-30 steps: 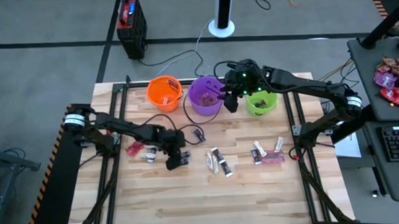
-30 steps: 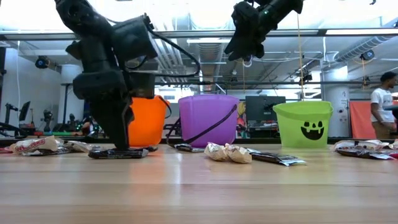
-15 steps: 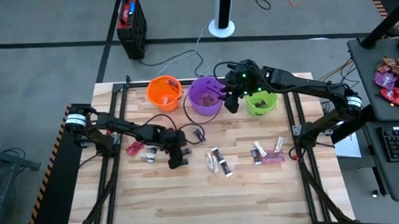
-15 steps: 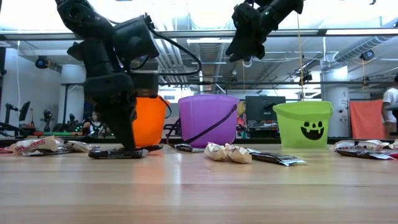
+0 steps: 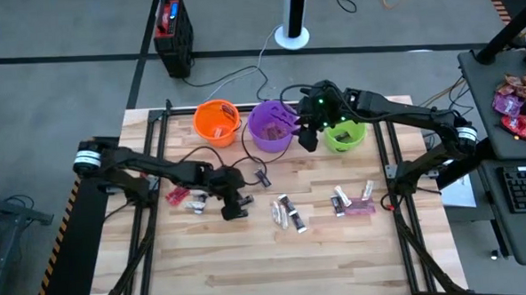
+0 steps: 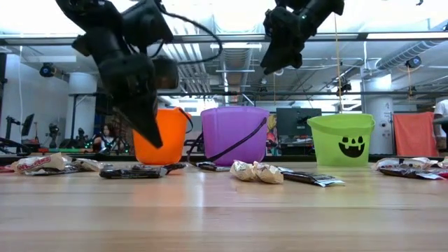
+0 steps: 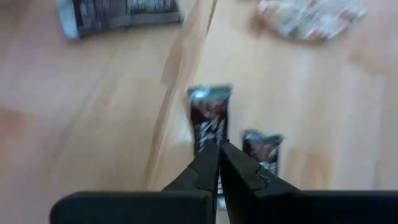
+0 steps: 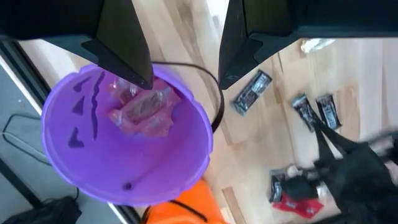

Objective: Sort candy by brand, put in halloween buckets
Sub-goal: Put the brown chocolate bar into the green bucket

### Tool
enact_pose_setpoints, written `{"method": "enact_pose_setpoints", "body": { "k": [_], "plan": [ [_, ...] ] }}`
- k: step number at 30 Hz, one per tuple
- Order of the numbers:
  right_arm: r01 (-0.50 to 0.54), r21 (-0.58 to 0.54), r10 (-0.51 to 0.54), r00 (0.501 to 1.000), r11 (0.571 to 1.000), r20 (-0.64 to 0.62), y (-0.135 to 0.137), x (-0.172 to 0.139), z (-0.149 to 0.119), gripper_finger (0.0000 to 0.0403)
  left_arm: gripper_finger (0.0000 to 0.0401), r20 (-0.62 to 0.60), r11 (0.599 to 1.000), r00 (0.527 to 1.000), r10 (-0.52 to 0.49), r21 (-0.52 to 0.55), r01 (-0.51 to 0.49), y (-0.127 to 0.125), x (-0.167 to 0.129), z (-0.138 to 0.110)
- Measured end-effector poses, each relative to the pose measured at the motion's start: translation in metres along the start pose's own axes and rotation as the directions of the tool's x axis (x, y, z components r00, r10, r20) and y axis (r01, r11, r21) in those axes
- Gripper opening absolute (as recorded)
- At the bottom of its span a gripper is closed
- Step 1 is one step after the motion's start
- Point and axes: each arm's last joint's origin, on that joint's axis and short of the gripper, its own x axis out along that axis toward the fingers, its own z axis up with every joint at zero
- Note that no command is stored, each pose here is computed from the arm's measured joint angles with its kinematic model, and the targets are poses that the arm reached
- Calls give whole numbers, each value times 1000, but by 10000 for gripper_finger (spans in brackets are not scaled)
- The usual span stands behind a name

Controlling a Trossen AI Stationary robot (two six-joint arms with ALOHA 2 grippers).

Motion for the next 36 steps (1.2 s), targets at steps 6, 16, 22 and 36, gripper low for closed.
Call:
{"method": "enact_pose_setpoints", "body": {
  "k": [6,16,22,36],
  "plan": [
    [-1,-9,1,1000,1000,-7,0,0,-1,173,9,20,997,999,-26,68,24,-4,-4,1],
    [-4,-7,4,1000,1000,-27,0,2,-4,173,155,67,997,998,-4,79,-1,-3,23,5],
    [-4,-5,4,999,1000,-43,0,4,-9,173,186,-12,997,1000,14,80,-13,0,43,-4],
    [-2,12,4,993,1000,-121,-2,19,-31,173,17,-8,998,1000,25,59,-25,1,49,-4]
  ]
}}
